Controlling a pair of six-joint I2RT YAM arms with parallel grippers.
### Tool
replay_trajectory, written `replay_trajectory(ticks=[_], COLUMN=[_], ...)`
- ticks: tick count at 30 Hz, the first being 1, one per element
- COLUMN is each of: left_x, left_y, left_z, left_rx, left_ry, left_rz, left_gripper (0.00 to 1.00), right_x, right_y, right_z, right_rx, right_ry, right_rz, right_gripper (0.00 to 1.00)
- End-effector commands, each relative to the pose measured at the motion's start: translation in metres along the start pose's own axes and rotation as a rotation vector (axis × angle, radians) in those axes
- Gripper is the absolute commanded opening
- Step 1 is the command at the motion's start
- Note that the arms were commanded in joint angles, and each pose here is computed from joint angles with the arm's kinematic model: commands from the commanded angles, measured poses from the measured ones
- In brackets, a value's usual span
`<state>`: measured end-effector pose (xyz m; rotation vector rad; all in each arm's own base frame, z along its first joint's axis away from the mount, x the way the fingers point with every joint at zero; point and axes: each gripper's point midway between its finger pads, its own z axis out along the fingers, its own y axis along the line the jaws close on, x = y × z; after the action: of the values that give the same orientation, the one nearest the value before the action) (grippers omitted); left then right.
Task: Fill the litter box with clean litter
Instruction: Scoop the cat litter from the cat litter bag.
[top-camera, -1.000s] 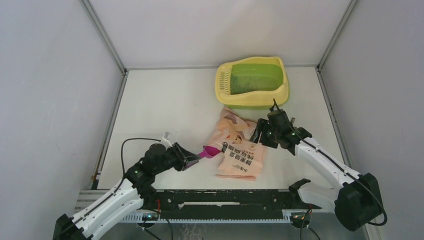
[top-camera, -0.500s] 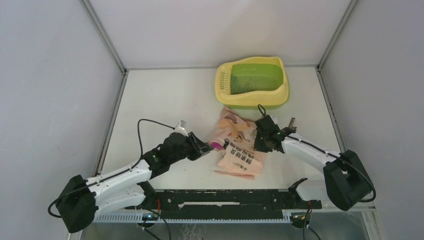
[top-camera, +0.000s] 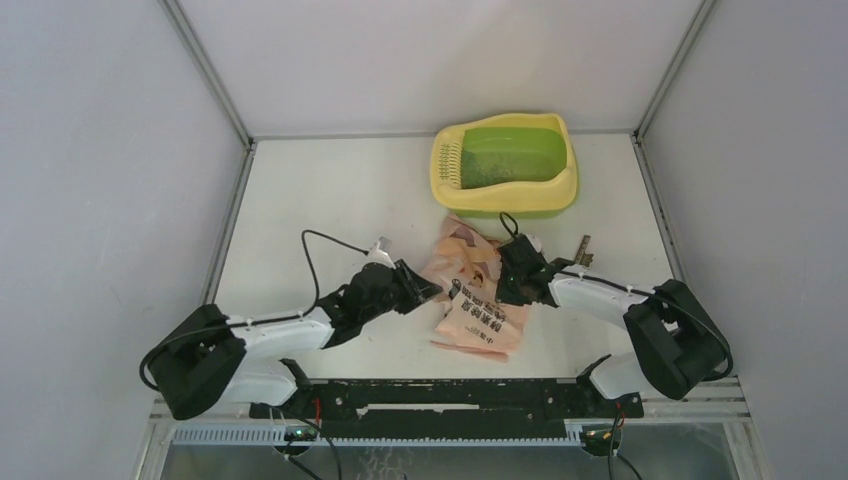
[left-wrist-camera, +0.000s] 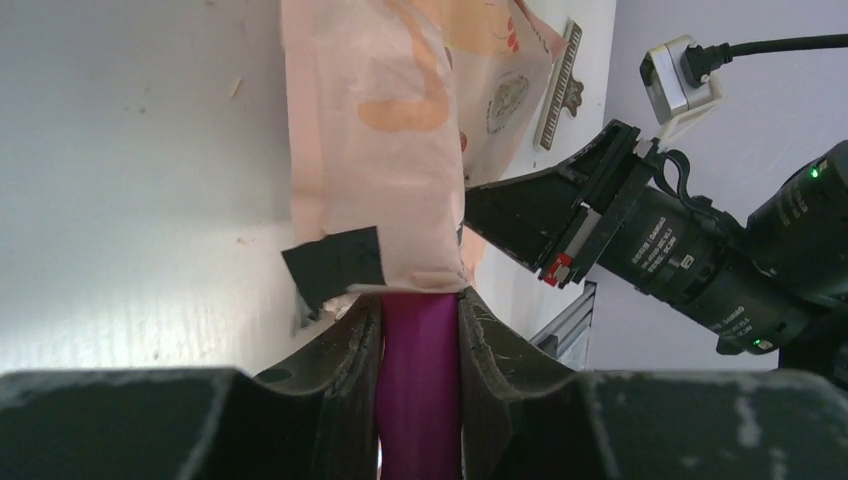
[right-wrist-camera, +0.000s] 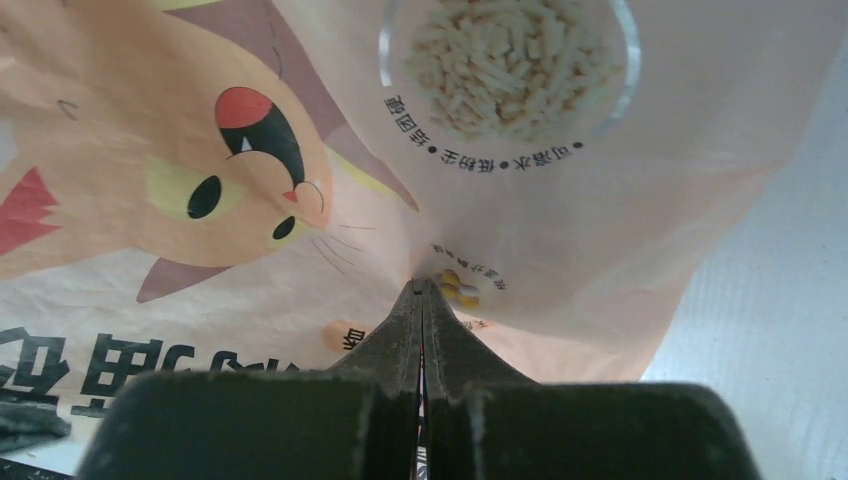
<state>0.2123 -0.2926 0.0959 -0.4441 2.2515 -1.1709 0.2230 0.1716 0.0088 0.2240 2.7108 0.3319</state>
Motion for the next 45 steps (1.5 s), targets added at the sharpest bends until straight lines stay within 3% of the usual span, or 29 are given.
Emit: replay_trajectory(ticks=[1, 9, 19, 33, 45], left_x=[-0.014, 0.002, 0.009, 0.035, 0.041], left_y=[-0.039, -0.047, -0.061, -0.040, 0.018], left_z=[0.019, 0.052, 0.051, -0.025, -0.085], left_rx=[0.123, 0.213, 0.400, 0.503, 0.448], left_ry=[-0.053, 0.011, 0.022, 0.139, 0.087], left_rz=[0.022, -0.029, -0.061, -0.153, -0.184], left_gripper=[0.00, 0.00, 0.00, 0.01, 0.01], right_x=[0.032, 0.039, 0.039, 0.030, 0.026], right_y=[-0.014, -0.018, -0.020, -0.023, -0.025], right_z=[0.011, 0.015, 0.013, 0.007, 0.002], right_rx=[0.045, 0.047, 0.044, 0.040, 0.044], right_ry=[0.095, 0.111, 0.106, 0.084, 0.068], right_rz=[-0.021, -0.031, -0.035, -0.008, 0.001], right_gripper=[0.00, 0.00, 0.00, 0.00, 0.00])
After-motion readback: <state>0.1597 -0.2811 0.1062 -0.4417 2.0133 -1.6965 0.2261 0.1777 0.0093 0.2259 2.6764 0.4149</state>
